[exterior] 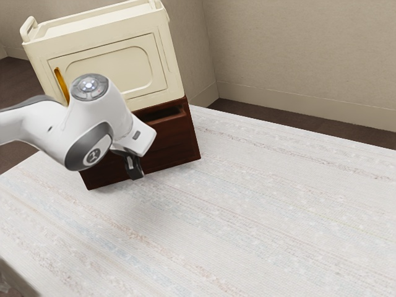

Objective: Pull the drawer handle with one arm to open the drawer

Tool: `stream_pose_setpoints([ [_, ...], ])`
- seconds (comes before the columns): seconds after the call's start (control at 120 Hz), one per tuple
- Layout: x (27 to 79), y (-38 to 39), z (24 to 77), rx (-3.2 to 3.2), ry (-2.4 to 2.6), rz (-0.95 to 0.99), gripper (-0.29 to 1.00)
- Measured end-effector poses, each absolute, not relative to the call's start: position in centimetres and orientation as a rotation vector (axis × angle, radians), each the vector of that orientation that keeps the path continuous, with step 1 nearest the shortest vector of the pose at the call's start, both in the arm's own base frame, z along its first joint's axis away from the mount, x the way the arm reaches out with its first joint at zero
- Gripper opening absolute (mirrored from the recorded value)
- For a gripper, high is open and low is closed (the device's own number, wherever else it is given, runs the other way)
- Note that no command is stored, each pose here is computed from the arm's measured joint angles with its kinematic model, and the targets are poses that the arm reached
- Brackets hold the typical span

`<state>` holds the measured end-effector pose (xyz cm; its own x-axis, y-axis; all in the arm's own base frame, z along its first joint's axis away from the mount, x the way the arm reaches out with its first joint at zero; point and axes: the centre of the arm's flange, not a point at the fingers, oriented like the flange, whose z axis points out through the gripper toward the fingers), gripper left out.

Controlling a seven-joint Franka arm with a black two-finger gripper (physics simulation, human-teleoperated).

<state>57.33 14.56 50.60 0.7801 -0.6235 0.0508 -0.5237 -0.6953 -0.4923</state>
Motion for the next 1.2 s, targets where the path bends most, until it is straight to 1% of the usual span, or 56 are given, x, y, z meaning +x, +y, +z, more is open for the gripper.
stream_pose_setpoints([
  [0.058,57.1,14.4,51.0,-2.516,0.857,-0.304,0.56],
  [0.258,56.6,14.0,52.0,-2.527,0.845,-0.318,0.52],
  [0.408,55.6,12.8,52.1,-2.542,0.854,-0.323,0.55],
  [0.533,54.9,11.8,52.4,-2.558,0.857,-0.327,0.55],
  [0.683,54.4,11.1,52.4,-2.582,0.854,-0.322,0.59],
  [0.775,54.1,9.9,52.4,-2.594,0.868,-0.323,0.59],
  [0.833,53.7,9.4,52.3,-2.602,0.873,-0.319,0.64],
  [1.0,53.0,8.2,52.4,-2.612,0.884,-0.318,0.6],
  [1.2,52.8,7.9,52.4,-2.623,0.88,-0.314,0.63],
])
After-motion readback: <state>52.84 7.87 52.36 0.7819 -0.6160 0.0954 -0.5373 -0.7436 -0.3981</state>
